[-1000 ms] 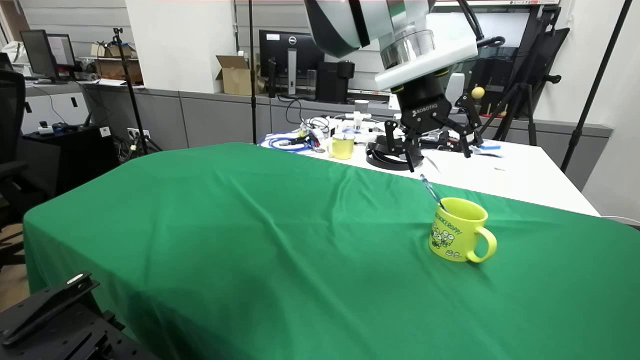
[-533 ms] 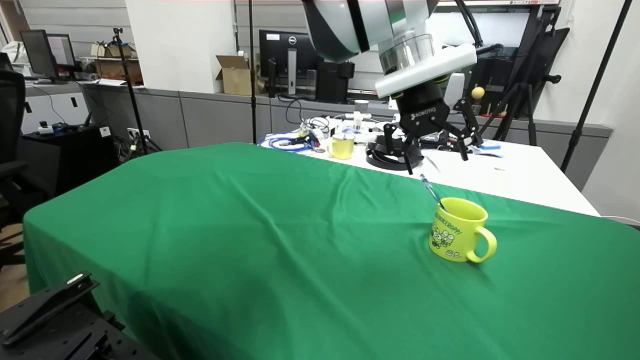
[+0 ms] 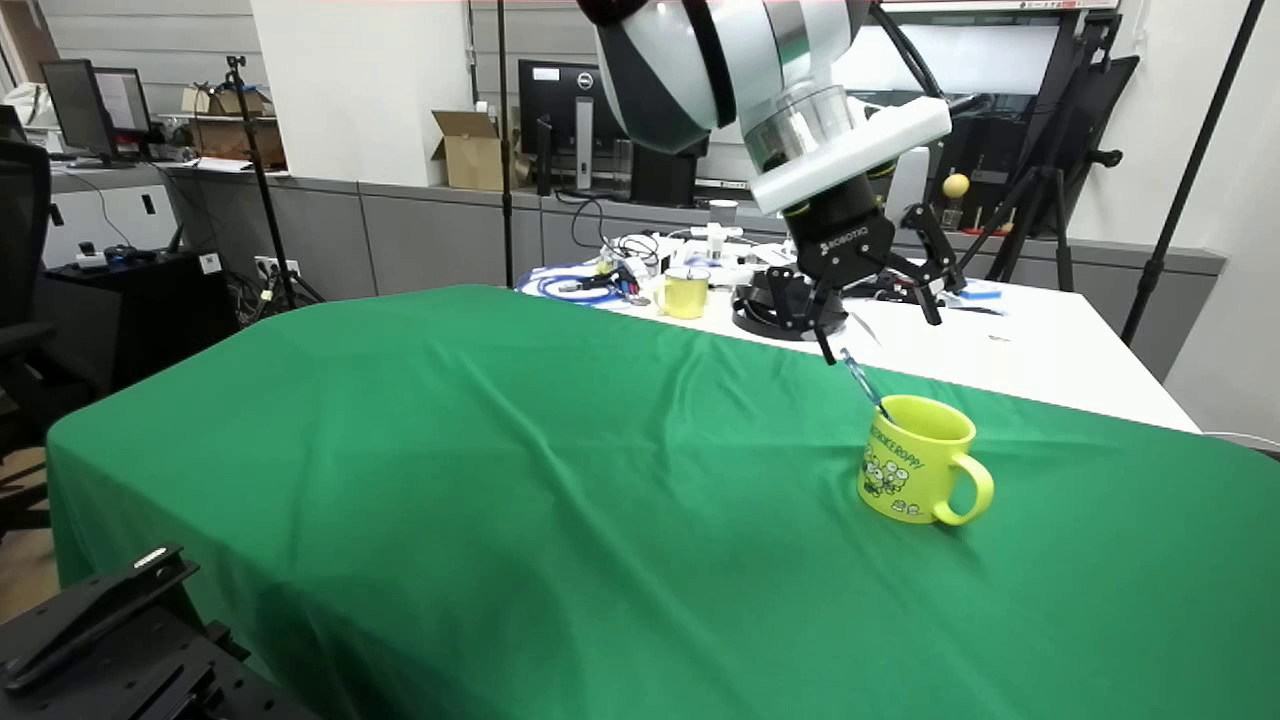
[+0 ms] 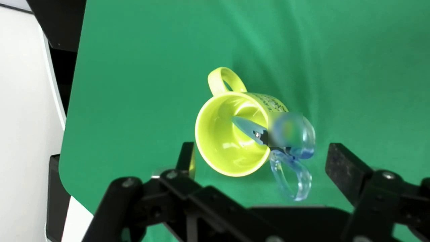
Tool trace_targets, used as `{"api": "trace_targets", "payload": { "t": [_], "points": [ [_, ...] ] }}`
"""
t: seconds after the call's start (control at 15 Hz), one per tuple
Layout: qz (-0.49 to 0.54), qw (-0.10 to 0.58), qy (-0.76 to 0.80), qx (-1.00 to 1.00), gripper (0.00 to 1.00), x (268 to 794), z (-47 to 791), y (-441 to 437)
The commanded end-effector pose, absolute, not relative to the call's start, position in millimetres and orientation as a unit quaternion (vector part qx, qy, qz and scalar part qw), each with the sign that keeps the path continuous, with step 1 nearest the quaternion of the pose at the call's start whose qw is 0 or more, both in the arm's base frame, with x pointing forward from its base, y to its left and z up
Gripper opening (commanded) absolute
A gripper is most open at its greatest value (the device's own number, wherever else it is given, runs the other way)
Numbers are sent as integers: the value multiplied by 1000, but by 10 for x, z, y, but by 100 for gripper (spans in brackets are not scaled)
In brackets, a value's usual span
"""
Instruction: Remove the scissors from the mug.
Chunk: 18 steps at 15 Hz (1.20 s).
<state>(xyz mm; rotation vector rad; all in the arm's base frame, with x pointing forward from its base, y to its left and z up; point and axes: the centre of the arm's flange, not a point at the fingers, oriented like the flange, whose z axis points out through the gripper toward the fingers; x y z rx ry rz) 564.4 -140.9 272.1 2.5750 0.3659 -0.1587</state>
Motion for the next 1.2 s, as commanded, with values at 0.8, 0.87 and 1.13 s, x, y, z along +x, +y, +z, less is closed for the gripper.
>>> {"api": "trace_targets", "payload": {
  "t": [0.8, 0.87, 1.13],
  "points": [
    [-56, 268, 138, 952, 23, 5489, 2617, -1359],
    [-56, 267, 137, 952, 17, 5492, 2623, -1366],
    [-53, 257, 118, 958, 0, 5493, 2702, -1447]
  ]
}}
